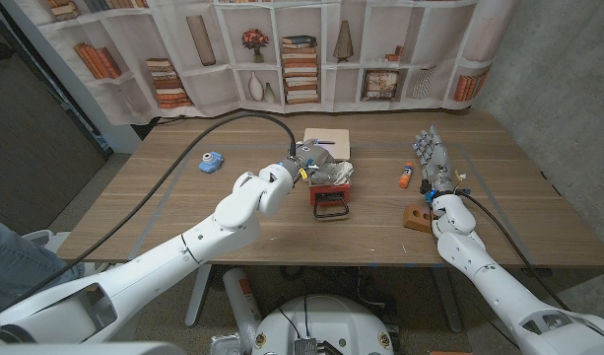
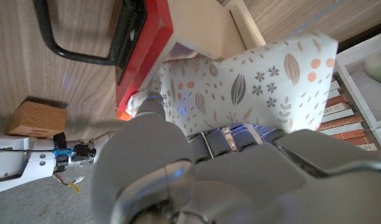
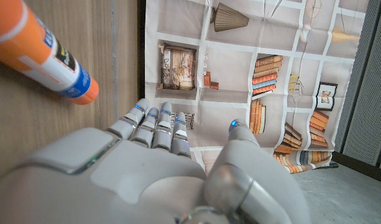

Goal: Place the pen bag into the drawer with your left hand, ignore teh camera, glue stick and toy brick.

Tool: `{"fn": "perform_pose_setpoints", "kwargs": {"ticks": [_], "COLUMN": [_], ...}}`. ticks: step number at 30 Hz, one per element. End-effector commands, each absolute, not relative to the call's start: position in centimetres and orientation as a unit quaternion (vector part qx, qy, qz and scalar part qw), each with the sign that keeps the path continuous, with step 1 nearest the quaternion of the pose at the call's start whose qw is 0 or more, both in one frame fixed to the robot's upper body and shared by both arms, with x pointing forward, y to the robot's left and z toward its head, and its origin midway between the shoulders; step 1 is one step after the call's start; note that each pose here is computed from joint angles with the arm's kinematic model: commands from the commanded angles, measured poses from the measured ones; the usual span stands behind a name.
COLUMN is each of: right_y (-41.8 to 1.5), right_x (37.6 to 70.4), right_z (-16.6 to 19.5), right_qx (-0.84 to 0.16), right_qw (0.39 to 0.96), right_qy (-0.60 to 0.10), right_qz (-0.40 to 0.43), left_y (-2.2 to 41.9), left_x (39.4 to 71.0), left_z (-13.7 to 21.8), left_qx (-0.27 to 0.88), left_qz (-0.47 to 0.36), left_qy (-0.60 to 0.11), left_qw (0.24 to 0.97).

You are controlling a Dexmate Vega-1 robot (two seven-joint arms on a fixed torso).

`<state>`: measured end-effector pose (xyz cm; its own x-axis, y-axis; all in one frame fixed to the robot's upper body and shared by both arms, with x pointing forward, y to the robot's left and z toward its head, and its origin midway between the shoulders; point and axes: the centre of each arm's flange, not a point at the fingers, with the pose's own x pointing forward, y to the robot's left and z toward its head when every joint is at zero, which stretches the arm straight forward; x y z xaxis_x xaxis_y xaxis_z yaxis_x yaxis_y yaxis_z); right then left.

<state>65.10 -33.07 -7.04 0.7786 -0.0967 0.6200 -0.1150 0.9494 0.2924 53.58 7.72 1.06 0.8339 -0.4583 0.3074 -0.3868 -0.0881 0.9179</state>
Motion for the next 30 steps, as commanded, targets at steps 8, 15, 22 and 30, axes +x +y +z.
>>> {"fn": "perform_pose_setpoints", "kwargs": {"ticks": [8, 15, 22, 30], "right_y": [-32.8, -32.7, -32.8, -32.8], "right_x": [65.0, 64.9, 64.7, 64.4], "right_z": [-6.7, -6.7, -6.7, -6.5], "right_qx": [0.156, 0.157, 0.158, 0.157], "right_qw": [0.929, 0.929, 0.928, 0.927], "right_qy": [-0.335, -0.336, -0.338, -0.341], "right_qz": [0.008, 0.008, 0.007, 0.007], "left_y": [8.4, 8.4, 8.3, 8.4], "left_x": [52.5, 52.3, 52.1, 51.8], "left_z": [2.8, 3.2, 3.4, 3.5], "left_qx": [0.724, 0.726, 0.727, 0.726], "left_qz": [-0.012, -0.010, -0.008, -0.004], "left_qy": [-0.301, -0.302, -0.303, -0.305], "left_qw": [0.620, 0.618, 0.616, 0.616]}}
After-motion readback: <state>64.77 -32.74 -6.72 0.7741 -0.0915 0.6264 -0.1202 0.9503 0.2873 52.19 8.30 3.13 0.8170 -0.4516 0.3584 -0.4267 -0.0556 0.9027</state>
